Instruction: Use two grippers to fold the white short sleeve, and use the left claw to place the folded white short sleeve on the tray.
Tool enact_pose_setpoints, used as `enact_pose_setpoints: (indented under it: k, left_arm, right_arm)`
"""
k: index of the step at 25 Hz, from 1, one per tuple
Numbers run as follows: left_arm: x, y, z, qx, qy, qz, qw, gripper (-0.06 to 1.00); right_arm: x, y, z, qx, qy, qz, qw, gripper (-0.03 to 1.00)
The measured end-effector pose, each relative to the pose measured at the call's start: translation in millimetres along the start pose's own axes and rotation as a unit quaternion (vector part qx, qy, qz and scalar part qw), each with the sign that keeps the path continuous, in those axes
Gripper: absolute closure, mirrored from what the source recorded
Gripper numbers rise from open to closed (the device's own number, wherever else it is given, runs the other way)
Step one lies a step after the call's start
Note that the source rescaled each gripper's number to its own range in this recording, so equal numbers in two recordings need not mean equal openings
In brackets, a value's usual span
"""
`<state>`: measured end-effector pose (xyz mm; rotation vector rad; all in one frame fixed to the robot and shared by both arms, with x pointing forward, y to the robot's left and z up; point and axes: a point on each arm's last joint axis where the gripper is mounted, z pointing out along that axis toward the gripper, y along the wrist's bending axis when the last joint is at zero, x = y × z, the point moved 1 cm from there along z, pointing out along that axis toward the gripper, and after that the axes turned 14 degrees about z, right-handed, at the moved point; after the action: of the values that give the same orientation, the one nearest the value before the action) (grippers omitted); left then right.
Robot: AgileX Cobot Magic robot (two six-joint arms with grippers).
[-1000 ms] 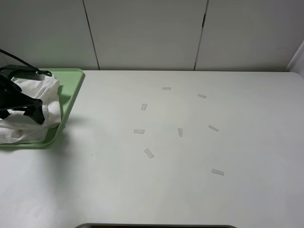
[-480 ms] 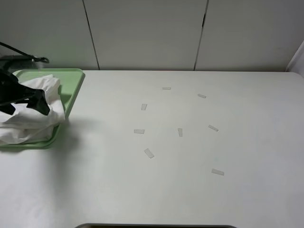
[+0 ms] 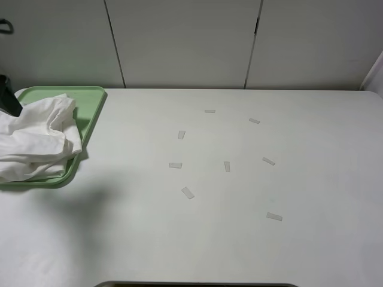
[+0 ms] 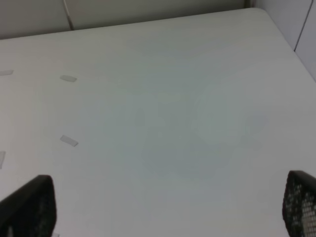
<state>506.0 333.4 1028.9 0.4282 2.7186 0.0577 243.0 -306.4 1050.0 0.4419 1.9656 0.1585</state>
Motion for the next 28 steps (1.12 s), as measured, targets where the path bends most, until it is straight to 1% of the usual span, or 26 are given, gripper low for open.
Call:
enact_pose_setpoints:
  k: [3, 4, 6, 8, 9, 11, 12, 13, 14, 17, 18, 20, 21, 22, 24, 25, 28]
  left_arm:
    - [7.5, -5.5, -24.5, -0.005, -0.009, 0.001, 1.000, -0.06]
    - [7.5, -5.5, -24.5, -0.005, -0.009, 0.001, 1.000, -0.06]
    - [12.2, -9.1, -39.1, -0.008, -0.018, 0.003, 1.000, -0.06]
    - [21.6, -15.5, -58.2, -0.009, -0.022, 0.005, 1.000, -0.06]
    - [21.6, -15.5, -58.2, -0.009, -0.022, 0.005, 1.000, -0.06]
    - [33.0, -22.9, -77.5, -0.008, -0.025, 0.003, 1.000, -0.06]
    - [45.4, -30.6, -97.1, -0.012, -0.035, 0.000, 0.999, -0.06]
    - [45.4, -30.6, -97.1, -0.012, -0.035, 0.000, 0.999, -0.06]
    - [55.4, -36.8, -111.3, -0.016, -0.045, 0.000, 0.999, -0.06]
    - [72.8, -46.7, -131.3, -0.024, -0.062, -0.004, 0.998, -0.06]
    - [72.8, -46.7, -131.3, -0.024, -0.062, -0.004, 0.998, -0.06]
    - [83.5, -52.6, -139.5, -0.027, -0.070, -0.006, 0.997, -0.06]
    - [95.2, -58.8, -146.8, -0.032, -0.083, -0.008, 0.996, -0.06]
    - [95.2, -58.8, -146.8, -0.032, -0.083, -0.008, 0.996, -0.06]
    - [109.8, -66.4, -152.9, -0.034, -0.090, -0.017, 0.995, -0.06]
    - [118.2, -70.7, -155.7, -0.038, -0.100, -0.021, 0.994, -0.06]
    - [129.1, -76.6, -159.6, -0.044, -0.120, -0.022, 0.992, -0.06]
  right_arm:
    - [0.0, 0.0, 0.0, 0.000, 0.000, 0.000, 1.000, -0.03]
    - [0.0, 0.0, 0.0, 0.000, 0.000, 0.000, 1.000, -0.03]
    - [0.0, 0.0, 0.0, 0.000, 0.000, 0.000, 1.000, -0.03]
    - [0.0, 0.0, 0.0, 0.000, 0.000, 0.000, 1.000, -0.03]
    - [0.0, 0.0, 0.0, 0.000, 0.000, 0.000, 1.000, -0.03]
    - [0.0, 0.0, 0.0, 0.000, 0.000, 0.000, 1.000, -0.03]
    - [0.0, 0.0, 0.0, 0.000, 0.000, 0.000, 1.000, -0.03]
    - [0.0, 0.0, 0.0, 0.000, 0.000, 0.000, 1.000, -0.03]
    - [0.0, 0.0, 0.0, 0.000, 0.000, 0.000, 1.000, -0.03]
    - [0.0, 0.0, 0.0, 0.000, 0.000, 0.000, 1.000, -0.03]
    - [0.0, 0.0, 0.0, 0.000, 0.000, 0.000, 1.000, -0.03]
    - [0.0, 0.0, 0.0, 0.000, 0.000, 0.000, 1.000, -0.03]
    - [0.0, 0.0, 0.0, 0.000, 0.000, 0.000, 1.000, -0.03]
    - [0.0, 0.0, 0.0, 0.000, 0.000, 0.000, 1.000, -0.03]
    - [0.0, 0.0, 0.0, 0.000, 0.000, 0.000, 1.000, -0.03]
    - [0.0, 0.0, 0.0, 0.000, 0.000, 0.000, 1.000, -0.03]
    - [0.0, 0.0, 0.0, 0.000, 0.000, 0.000, 1.000, -0.03]
